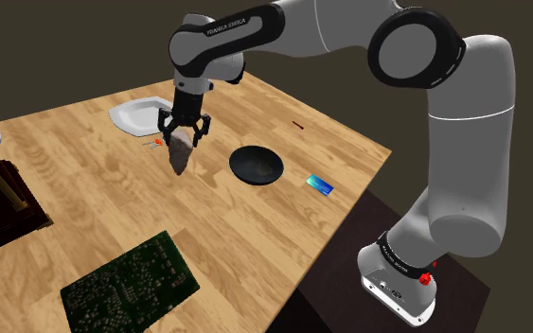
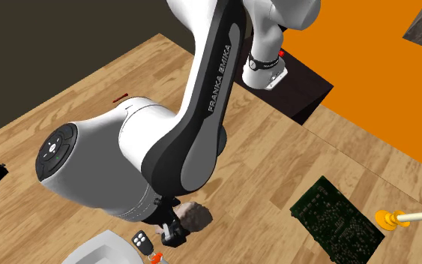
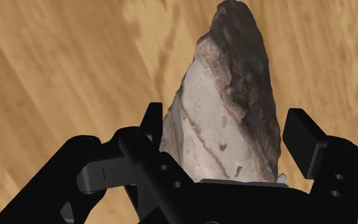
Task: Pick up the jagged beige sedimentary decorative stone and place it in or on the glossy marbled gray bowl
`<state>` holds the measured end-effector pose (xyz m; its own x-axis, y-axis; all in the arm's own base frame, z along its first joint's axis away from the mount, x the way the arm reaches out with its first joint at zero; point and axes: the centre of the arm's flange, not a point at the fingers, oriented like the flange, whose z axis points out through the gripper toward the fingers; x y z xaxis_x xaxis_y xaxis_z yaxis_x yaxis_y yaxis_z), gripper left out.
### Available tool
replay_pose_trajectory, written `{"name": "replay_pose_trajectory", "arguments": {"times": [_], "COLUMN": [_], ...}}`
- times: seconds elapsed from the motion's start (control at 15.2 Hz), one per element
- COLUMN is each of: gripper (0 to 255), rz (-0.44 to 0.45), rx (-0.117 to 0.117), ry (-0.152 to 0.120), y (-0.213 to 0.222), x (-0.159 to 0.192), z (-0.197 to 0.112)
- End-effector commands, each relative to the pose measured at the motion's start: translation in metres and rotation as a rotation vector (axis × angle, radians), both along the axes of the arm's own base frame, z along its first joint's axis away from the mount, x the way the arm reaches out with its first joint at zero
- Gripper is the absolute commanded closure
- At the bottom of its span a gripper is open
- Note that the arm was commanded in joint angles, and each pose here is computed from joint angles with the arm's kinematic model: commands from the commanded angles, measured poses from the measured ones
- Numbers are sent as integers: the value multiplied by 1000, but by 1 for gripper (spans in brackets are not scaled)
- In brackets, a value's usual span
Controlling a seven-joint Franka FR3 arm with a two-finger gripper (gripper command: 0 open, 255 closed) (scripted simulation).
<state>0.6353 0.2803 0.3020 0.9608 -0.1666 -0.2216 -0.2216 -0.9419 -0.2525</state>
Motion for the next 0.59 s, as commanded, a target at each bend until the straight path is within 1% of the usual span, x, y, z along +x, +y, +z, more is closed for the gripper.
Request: {"name": "replay_pose_trajectory", "arguments": {"times": [0.0, 0.33, 0.53], "gripper": [255, 255, 255], "rz": [0, 0, 0], "rx": [-4, -4, -4], "ry": [8, 8, 8], "y": [-1, -1, -1], "x": [-1, 0, 0], "z": [-4, -5, 11]}}
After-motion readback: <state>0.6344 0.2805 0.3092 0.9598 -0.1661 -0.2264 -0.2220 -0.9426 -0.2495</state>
